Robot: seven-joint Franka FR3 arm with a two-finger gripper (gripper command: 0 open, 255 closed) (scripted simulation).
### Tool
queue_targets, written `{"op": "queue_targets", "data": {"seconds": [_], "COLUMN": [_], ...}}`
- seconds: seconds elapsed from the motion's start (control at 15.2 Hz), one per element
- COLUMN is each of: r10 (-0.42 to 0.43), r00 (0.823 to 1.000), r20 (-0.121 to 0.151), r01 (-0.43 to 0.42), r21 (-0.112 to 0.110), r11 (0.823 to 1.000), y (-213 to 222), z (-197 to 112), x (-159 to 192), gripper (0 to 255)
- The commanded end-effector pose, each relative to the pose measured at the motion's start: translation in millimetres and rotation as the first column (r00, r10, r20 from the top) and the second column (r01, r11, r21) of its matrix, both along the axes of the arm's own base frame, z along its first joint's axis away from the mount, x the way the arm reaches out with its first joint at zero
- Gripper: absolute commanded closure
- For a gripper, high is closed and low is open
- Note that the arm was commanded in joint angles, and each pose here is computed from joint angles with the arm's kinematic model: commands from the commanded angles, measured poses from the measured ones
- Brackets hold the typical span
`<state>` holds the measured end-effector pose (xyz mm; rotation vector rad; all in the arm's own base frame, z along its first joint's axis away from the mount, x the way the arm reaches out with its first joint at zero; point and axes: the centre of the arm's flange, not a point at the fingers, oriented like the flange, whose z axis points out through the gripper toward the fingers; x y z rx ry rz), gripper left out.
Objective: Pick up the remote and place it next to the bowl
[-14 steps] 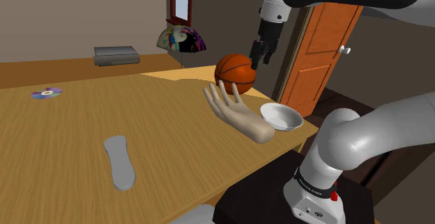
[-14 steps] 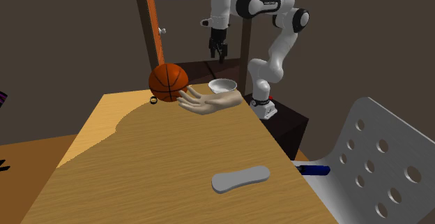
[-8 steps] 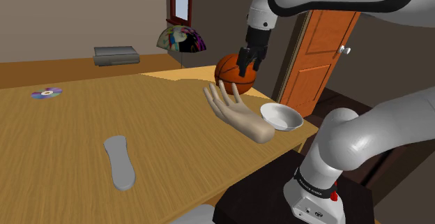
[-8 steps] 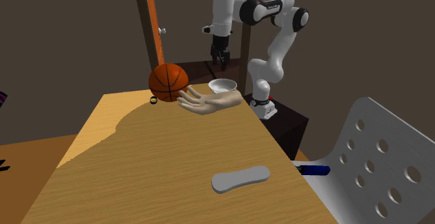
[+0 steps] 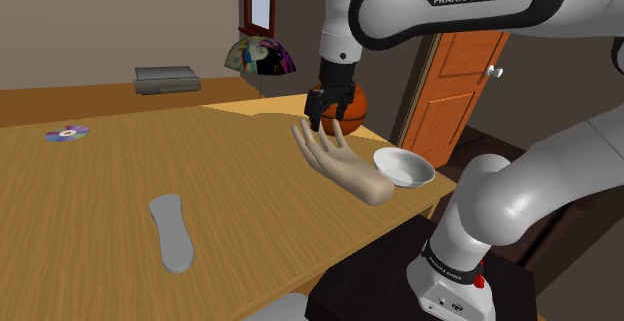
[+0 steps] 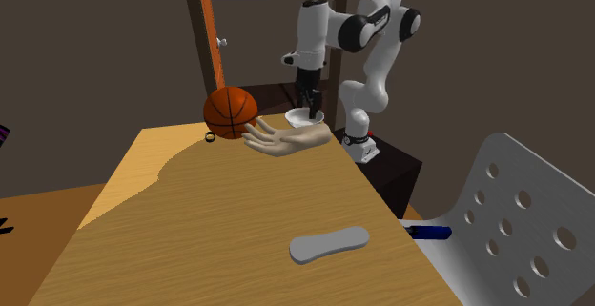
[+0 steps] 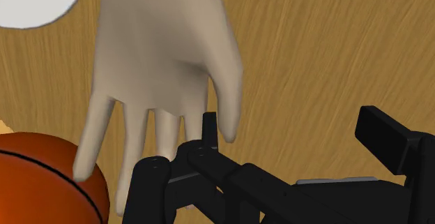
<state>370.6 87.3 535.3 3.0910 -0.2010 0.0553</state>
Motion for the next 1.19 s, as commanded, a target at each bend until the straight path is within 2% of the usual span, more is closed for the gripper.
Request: {"op": "queue_targets", "data": {"seconds": [0.0,1.12], "r10": [-0.009,-0.077], "r00": [1.000,0.997], "r20": [-0.001,-0.016], "r01": [0.009,0.077], "r21": [0.003,0.018], "r11": [1.000,0.997], "y": [25,211], "z": [-11,-101], "x": [10,94], "gripper": [0,0]}}
